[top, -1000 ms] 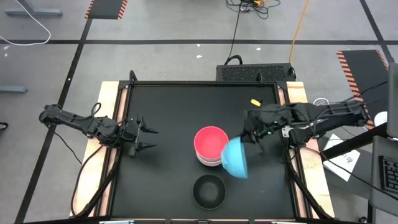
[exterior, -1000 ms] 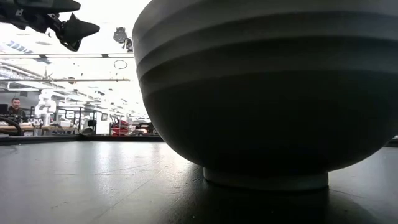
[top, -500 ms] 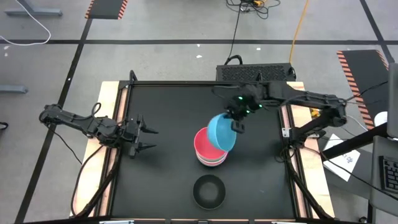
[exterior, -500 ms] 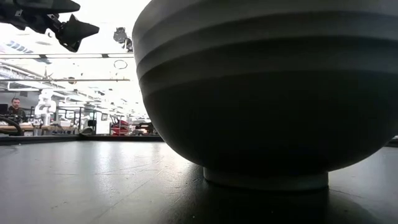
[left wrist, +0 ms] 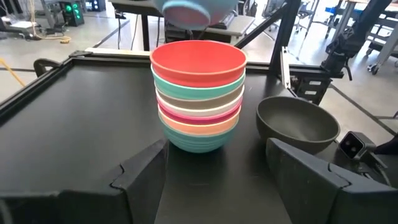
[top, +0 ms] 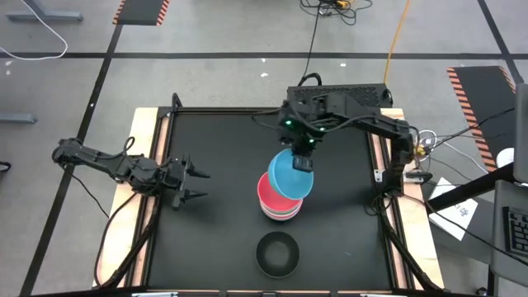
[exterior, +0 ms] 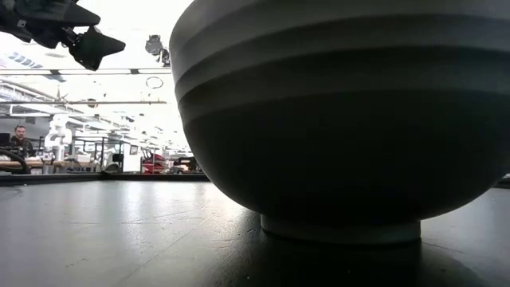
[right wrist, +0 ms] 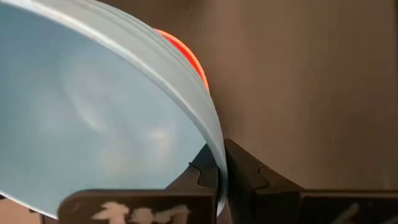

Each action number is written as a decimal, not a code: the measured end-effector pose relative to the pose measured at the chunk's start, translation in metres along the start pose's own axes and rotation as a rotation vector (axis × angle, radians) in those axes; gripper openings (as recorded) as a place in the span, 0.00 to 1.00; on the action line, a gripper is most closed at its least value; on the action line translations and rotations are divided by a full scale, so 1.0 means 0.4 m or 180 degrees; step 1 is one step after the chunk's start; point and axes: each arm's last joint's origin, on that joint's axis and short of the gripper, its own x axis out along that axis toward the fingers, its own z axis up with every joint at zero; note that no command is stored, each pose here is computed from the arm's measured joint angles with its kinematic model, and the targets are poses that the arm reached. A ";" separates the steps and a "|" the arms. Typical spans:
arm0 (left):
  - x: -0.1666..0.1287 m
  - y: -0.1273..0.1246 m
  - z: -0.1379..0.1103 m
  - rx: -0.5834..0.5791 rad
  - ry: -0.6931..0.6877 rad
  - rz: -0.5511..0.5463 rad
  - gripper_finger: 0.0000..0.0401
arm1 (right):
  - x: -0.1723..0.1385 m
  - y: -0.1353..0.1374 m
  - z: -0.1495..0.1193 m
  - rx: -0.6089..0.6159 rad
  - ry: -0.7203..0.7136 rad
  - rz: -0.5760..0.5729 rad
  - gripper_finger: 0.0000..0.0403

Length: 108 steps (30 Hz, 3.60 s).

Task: Nest bowls inside each other
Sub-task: Stack the blue bowl on top of the red bowl

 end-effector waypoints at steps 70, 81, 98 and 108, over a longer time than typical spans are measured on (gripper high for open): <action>-0.002 -0.003 0.028 0.0036 -0.0362 -0.0022 0.68 | -0.229 0.201 -0.145 -0.0776 -0.1707 -0.0293 0.45; 0.005 0.008 0.025 -0.0156 -0.0369 0.0476 0.68 | 0.006 0.228 -0.400 -0.0661 -0.2123 -0.0413 0.45; 0.124 0.032 0.165 -0.0206 0.0076 0.0577 0.68 | 0.249 0.197 -0.555 -0.0675 -0.2848 -0.0210 0.45; 0.242 0.137 0.261 -0.0337 0.0671 0.0500 0.68 | 0.294 0.189 -0.574 -0.0534 -0.2894 -0.0123 0.45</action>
